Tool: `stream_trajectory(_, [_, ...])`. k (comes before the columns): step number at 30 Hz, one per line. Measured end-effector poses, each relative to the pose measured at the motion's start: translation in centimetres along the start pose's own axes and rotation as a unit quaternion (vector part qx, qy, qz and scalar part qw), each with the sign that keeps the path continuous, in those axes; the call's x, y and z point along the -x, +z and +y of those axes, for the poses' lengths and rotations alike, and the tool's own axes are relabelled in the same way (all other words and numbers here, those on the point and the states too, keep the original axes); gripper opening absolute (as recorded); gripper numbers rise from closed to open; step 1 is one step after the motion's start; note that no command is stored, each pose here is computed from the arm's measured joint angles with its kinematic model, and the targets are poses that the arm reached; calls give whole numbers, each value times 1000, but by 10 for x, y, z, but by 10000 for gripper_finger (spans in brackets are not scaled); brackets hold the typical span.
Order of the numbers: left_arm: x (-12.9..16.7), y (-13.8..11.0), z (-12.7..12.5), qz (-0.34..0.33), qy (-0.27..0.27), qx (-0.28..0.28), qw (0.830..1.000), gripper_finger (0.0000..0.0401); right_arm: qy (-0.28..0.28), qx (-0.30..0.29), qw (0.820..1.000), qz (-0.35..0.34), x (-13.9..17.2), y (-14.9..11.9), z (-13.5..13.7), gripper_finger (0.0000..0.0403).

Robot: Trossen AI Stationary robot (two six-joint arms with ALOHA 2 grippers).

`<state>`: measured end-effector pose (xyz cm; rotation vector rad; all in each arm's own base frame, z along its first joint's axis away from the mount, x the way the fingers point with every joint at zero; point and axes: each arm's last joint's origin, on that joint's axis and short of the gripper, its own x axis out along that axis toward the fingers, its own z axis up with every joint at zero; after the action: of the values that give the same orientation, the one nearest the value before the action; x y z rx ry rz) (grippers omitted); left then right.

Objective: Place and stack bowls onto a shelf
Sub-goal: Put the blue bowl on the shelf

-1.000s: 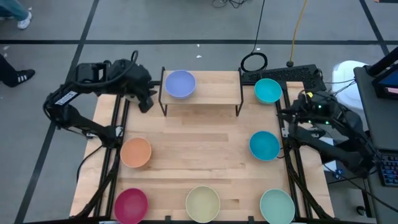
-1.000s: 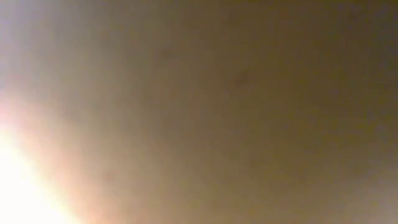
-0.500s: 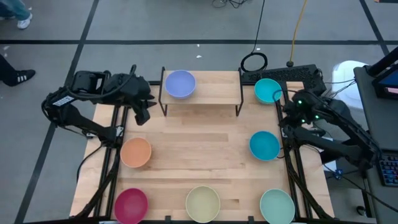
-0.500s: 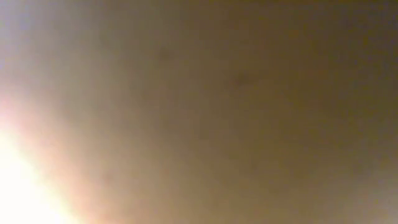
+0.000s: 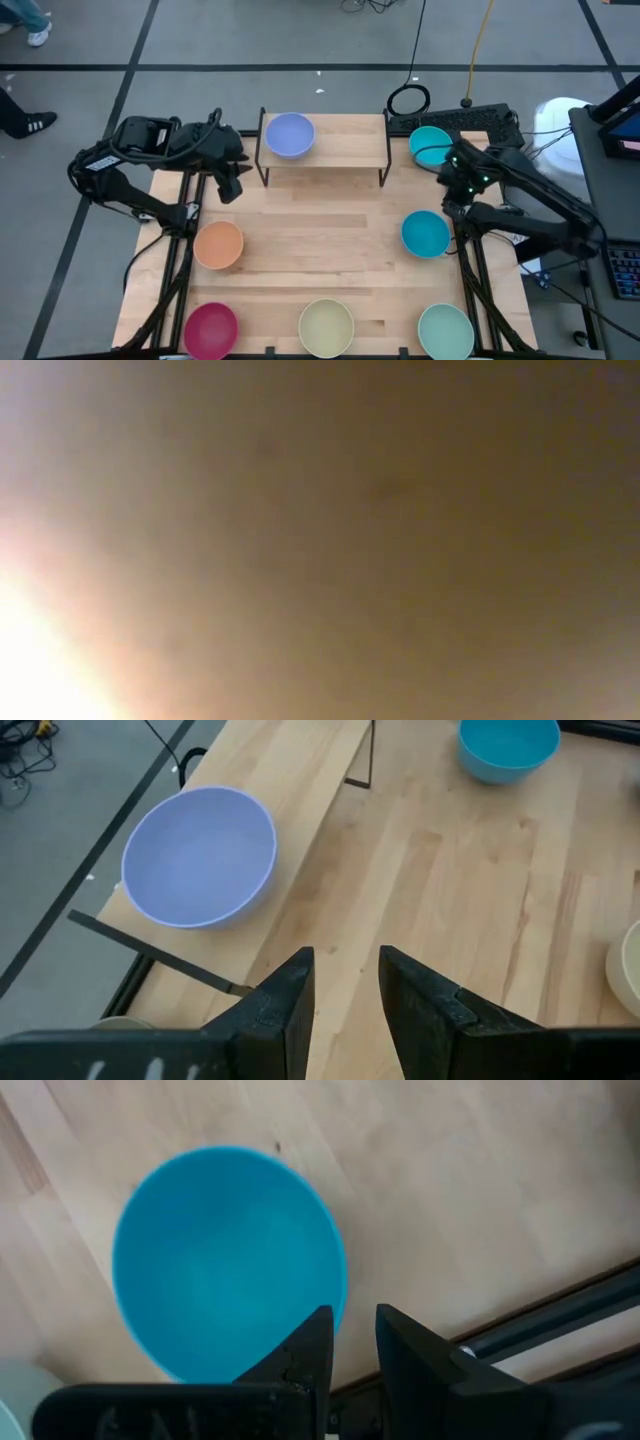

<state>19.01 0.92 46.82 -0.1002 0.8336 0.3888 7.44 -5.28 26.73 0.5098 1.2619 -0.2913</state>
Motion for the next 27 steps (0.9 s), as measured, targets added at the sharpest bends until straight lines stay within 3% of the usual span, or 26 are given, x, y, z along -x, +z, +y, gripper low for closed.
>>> stream_trajectory(21, [0, 0, 0, 0, 0, -4, 1000, 120, 23, 79, 992, 91, -50, 30, 12, 75])
stream_trajectory(27, [0, 0, 0, 0, 0, -4, 1000, 120, -1, 116, 988, 106, -61, 40, 16, 75])
